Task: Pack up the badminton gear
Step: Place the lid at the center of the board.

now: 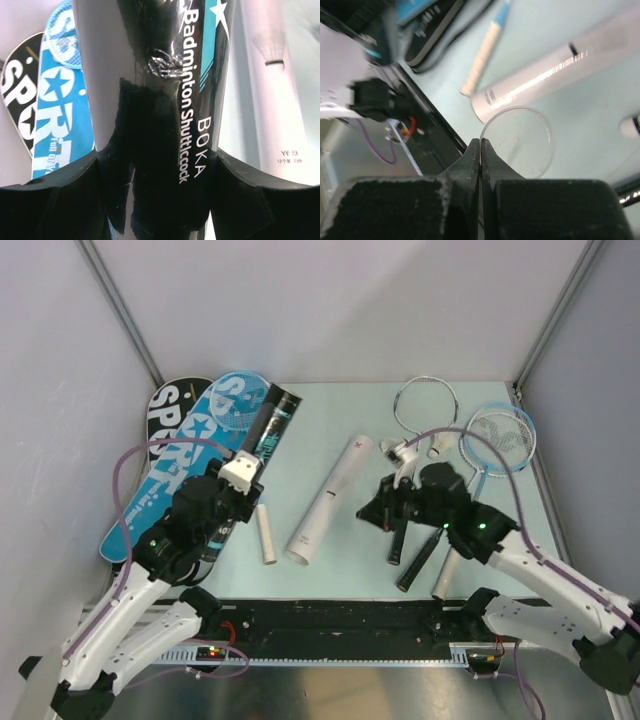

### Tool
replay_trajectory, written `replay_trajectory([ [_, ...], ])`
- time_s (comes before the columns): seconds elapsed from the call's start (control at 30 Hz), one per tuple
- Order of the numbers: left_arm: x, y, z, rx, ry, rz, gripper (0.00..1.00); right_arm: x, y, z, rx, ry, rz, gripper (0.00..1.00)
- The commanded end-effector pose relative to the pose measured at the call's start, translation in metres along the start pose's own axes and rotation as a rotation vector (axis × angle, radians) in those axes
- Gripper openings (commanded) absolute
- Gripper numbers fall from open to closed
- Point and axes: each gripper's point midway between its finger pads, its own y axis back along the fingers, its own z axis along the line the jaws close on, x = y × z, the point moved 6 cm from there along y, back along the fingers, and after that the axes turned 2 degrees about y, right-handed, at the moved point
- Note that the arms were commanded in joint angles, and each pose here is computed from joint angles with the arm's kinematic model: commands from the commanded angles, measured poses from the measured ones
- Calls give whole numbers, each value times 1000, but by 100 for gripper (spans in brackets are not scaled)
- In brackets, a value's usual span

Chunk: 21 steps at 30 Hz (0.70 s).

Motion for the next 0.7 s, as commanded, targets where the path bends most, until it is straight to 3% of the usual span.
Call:
replay_trajectory([
  [0.0, -22, 15, 24, -161, 127, -147, 35, 41, -37, -24, 181, 40, 64, 0],
  [0.37, -19, 29, 11, -46, 151, -269, 35, 130, -104, -36, 419, 163, 252, 2],
  [0.67, -6, 31, -7, 73, 180, -290, 35, 153, -110, -51, 565, 218, 273, 21],
])
